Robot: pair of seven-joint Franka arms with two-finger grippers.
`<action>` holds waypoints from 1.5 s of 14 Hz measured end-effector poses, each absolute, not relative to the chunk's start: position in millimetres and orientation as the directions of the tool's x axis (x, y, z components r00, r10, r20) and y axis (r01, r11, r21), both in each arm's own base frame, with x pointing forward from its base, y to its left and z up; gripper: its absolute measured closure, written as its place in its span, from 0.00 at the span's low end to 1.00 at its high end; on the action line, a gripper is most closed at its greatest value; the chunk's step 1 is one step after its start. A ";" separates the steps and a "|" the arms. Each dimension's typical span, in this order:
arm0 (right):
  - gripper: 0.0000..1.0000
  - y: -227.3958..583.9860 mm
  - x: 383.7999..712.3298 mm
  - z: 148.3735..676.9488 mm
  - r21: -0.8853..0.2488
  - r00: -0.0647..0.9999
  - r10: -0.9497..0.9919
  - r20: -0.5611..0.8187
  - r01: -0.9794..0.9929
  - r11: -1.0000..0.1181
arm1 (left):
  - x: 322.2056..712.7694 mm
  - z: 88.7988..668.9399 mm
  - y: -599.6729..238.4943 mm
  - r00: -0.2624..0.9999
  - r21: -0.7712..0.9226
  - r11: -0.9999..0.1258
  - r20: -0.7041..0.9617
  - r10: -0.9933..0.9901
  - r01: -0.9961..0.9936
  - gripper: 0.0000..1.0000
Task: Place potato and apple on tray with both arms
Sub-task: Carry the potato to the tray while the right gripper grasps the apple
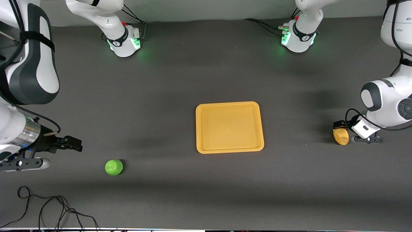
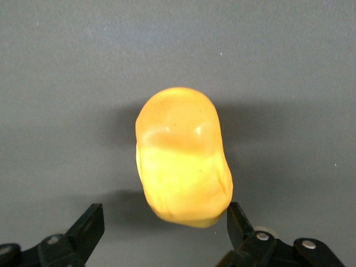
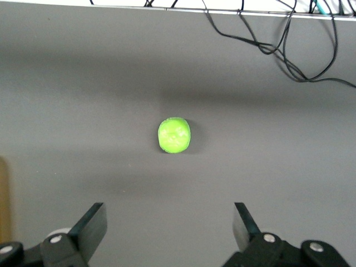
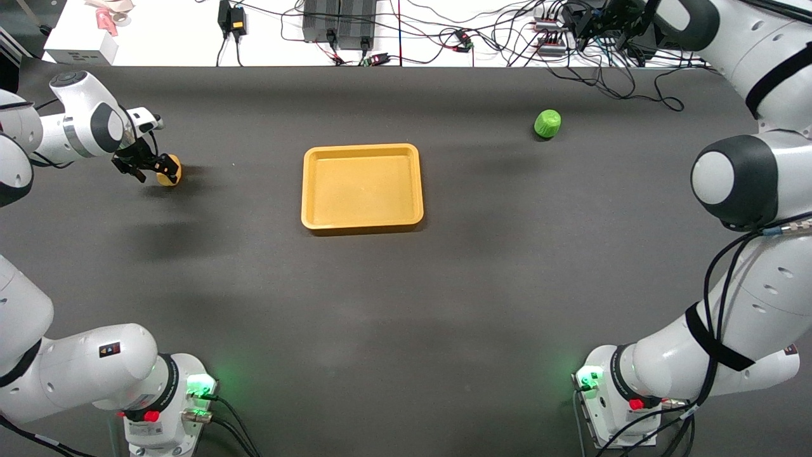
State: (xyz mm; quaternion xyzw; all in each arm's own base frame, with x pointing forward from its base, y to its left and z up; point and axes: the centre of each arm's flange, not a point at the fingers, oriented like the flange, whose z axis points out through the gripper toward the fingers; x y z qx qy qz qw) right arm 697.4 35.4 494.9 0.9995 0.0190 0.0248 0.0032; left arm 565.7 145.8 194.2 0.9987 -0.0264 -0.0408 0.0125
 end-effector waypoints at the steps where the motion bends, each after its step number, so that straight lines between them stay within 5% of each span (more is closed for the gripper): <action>1: 0.00 42.4 702.0 480.2 0.007 0.998 0.048 0.042 0.047 -0.999 | 567.8 189.5 146.3 0.996 0.026 -0.998 -0.074 -0.053 -0.052 0.14; 3: 0.00 57.0 716.9 438.1 0.010 0.996 0.067 0.056 0.066 -0.998 | 573.4 180.9 147.2 0.997 0.023 -0.998 -0.056 -0.053 -0.052 0.21; 5: 0.00 63.7 729.2 387.9 0.013 0.994 0.075 0.080 0.074 -0.997 | 578.2 178.0 147.5 0.998 0.022 -0.998 -0.045 -0.053 -0.053 0.43; 9: 0.00 56.5 731.5 311.4 0.019 0.990 0.067 0.126 0.066 -0.998 | 607.4 203.0 120.8 1.000 0.057 -0.998 0.019 -0.011 -0.012 0.44; 14: 0.00 46.4 708.7 225.5 0.020 0.989 0.055 0.141 0.053 -0.998 | 638.8 278.7 -38.2 0.992 0.176 -0.977 0.007 0.122 0.119 0.44; 19: 0.00 42.7 701.5 191.8 0.002 0.991 0.028 0.129 0.028 -1.000 | 590.0 284.7 -234.8 0.980 0.174 -0.966 -0.070 0.184 0.193 0.44; 21: 0.18 42.4 702.4 191.3 0.003 0.990 0.034 0.136 0.033 -0.999 | 563.5 267.2 -276.2 0.974 0.147 -0.966 -0.115 0.196 0.212 0.44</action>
